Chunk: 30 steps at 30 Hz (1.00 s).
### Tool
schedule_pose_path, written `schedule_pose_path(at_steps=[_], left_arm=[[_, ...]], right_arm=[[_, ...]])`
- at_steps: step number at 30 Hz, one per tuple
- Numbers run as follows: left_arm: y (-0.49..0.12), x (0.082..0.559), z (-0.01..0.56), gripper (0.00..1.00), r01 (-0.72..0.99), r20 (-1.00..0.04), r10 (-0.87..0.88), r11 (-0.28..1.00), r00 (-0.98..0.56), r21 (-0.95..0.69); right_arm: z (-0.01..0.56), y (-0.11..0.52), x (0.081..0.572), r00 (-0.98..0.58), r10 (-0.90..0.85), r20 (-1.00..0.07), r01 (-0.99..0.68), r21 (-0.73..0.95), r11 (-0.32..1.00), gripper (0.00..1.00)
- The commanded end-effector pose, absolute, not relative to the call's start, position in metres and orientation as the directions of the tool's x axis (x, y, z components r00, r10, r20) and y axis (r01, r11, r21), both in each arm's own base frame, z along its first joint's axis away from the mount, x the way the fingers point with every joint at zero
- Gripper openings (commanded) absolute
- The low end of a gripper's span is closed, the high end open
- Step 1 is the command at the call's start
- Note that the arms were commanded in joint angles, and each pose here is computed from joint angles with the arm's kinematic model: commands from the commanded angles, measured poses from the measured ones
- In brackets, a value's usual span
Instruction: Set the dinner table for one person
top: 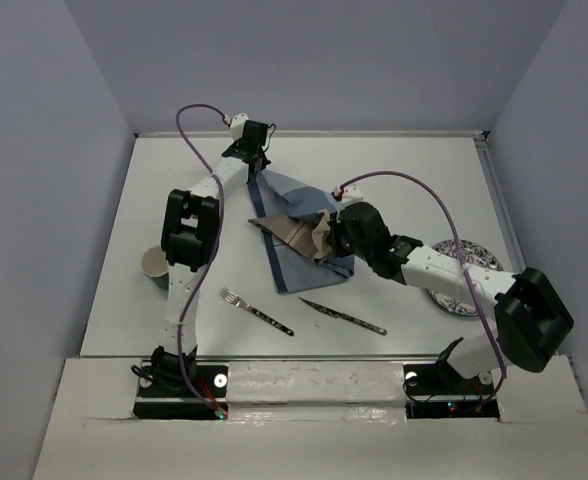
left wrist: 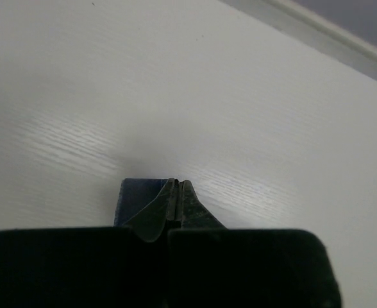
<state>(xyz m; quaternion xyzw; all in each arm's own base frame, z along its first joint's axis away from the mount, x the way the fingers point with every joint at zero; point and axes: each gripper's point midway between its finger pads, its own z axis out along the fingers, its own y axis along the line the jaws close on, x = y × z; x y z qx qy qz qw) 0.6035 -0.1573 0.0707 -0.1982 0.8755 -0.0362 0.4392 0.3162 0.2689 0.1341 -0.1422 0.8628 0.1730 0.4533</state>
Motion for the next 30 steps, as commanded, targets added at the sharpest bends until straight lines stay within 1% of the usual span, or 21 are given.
schedule_pose_path(at_steps=[1,5,7,8,9,10,12,13,14,16,17,18,20,21,22,23,25,26,27,29,30], left_arm=[[-0.138,0.602,0.254,0.0,-0.224,-0.878,-0.448,0.885,-0.167,-0.408],[-0.122,0.59,0.316,0.0,-0.193,-0.883,-0.466,0.872,-0.051,-0.449],[-0.115,0.59,0.332,0.0,-0.189,-0.885,-0.463,0.874,-0.04,-0.448],[-0.106,0.593,0.357,0.0,-0.179,-0.882,-0.472,0.867,0.005,-0.465],[-0.103,0.596,0.36,0.0,-0.182,-0.886,-0.463,0.872,-0.003,-0.455],[-0.1,0.598,0.373,0.0,-0.171,-0.885,-0.466,0.871,0.012,-0.461],[-0.089,0.597,0.437,0.0,-0.132,-0.872,-0.48,0.862,0.096,-0.49],[-0.089,0.6,0.433,0.0,-0.147,-0.886,-0.46,0.873,0.061,-0.464],[-0.085,0.586,0.492,0.0,-0.095,-0.866,-0.474,0.866,0.16,-0.491],[-0.086,0.585,0.492,0.0,-0.107,-0.879,-0.459,0.875,0.126,-0.472],[-0.082,0.557,0.548,0.0,-0.04,-0.845,-0.484,0.863,0.229,-0.504],[-0.085,0.564,0.531,0.0,-0.058,-0.86,-0.475,0.869,0.186,-0.492],[-0.089,0.563,0.511,0.0,-0.091,-0.88,-0.461,0.877,0.116,-0.472],[-0.09,0.557,0.516,0.0,-0.081,-0.882,-0.457,0.88,0.117,-0.467],[-0.099,0.562,0.486,0.0,-0.109,-0.9,-0.434,0.894,0.029,-0.435],[-0.103,0.563,0.471,0.0,-0.134,-0.91,-0.414,0.902,-0.009,-0.409],[-0.118,0.563,0.439,0.0,-0.191,-0.924,-0.372,0.917,-0.087,-0.351],[-0.126,0.565,0.424,0.0,-0.198,-0.926,-0.356,0.924,-0.127,-0.328],[-0.139,0.559,0.417,0.0,-0.185,-0.926,-0.344,0.931,-0.159,-0.314],[-0.149,0.557,0.404,0.0,-0.146,-0.925,-0.311,0.948,-0.22,-0.283],[-0.145,0.546,0.428,0.0,-0.117,-0.928,-0.324,0.945,-0.186,-0.306]], right_arm=[[0.192,0.235,0.354,-0.411,-0.044,-0.91,-0.284,0.082,0.955,0.0],[0.222,0.203,0.398,-0.35,-0.042,-0.936,-0.2,0.031,0.979,0.0],[0.269,0.191,0.427,-0.262,-0.029,-0.965,-0.151,0.011,0.988,0.0],[0.285,0.173,0.442,-0.226,-0.058,-0.973,-0.115,-0.033,0.993,0.0],[0.318,0.17,0.459,-0.16,-0.045,-0.986,-0.102,-0.029,0.994,0.0],[0.337,0.162,0.471,-0.116,-0.11,-0.987,-0.096,-0.099,0.99,0.0],[0.376,0.14,0.494,-0.047,-0.142,-0.989,-0.025,-0.141,0.99,0.0],[0.413,0.141,0.507,0.021,-0.151,-0.988,0.0,-0.151,0.989,0.0],[0.43,0.13,0.508,0.036,-0.221,-0.975,0.052,-0.219,0.974,0.0],[0.468,0.119,0.501,0.101,-0.25,-0.963,0.084,-0.242,0.967,0.0],[0.477,0.121,0.496,0.127,-0.25,-0.96,0.066,-0.243,0.968,0.0],[0.479,0.12,0.491,0.135,-0.249,-0.959,0.06,-0.243,0.968,0.0],[0.463,0.116,0.475,0.113,-0.236,-0.965,0.04,-0.233,0.972,0.0],[0.451,0.116,0.47,0.097,-0.236,-0.967,0.021,-0.235,0.972,0.0],[0.435,0.116,0.464,0.069,-0.231,-0.971,0.006,-0.231,0.973,0.0],[0.396,0.113,0.452,0.0,-0.198,-0.98,-0.011,-0.198,0.98,0.0],[0.35,0.125,0.438,-0.077,-0.124,-0.989,-0.077,-0.118,0.99,0.0],[0.344,0.134,0.429,-0.055,-0.077,-0.996,-0.103,-0.071,0.992,0.0],[0.286,0.142,0.419,-0.159,-0.06,-0.985,-0.128,-0.039,0.991,0.0],[0.245,0.151,0.408,-0.243,-0.052,-0.969,-0.153,-0.014,0.988,0.0],[0.215,0.15,0.402,-0.3,-0.078,-0.951,-0.151,-0.033,0.988,0.0]])
